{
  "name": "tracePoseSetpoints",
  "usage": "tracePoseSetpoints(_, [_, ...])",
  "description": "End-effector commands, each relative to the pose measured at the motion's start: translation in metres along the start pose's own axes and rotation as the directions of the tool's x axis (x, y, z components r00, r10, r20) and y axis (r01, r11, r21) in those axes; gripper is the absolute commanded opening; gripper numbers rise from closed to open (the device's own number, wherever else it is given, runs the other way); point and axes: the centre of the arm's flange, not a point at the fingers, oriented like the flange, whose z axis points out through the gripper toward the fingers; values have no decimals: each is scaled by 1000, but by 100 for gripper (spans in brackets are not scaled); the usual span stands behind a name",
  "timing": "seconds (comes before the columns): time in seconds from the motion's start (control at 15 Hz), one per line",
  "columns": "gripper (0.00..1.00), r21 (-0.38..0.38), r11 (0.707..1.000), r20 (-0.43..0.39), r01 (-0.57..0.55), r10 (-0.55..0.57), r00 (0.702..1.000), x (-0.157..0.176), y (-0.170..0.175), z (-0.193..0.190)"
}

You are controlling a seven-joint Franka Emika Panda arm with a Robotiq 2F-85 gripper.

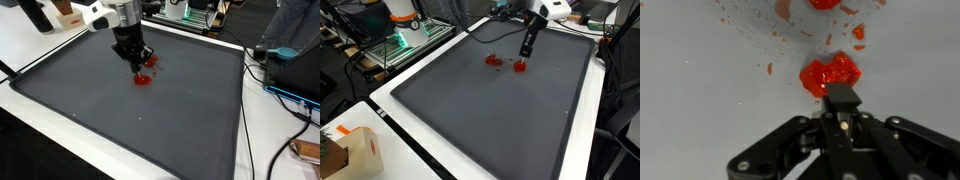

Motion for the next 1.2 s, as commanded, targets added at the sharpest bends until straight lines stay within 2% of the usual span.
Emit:
tracePoseSetpoints(0.0, [3,7,1000,1,9,-9,1000,2,5,11])
tracePoseSetpoints(0.67, [3,18,1000,11,2,-2,1000,-6,2,-7])
tracePoseSetpoints(1.13, [3,0,1000,3,5,-5,1000,-11,1,-41])
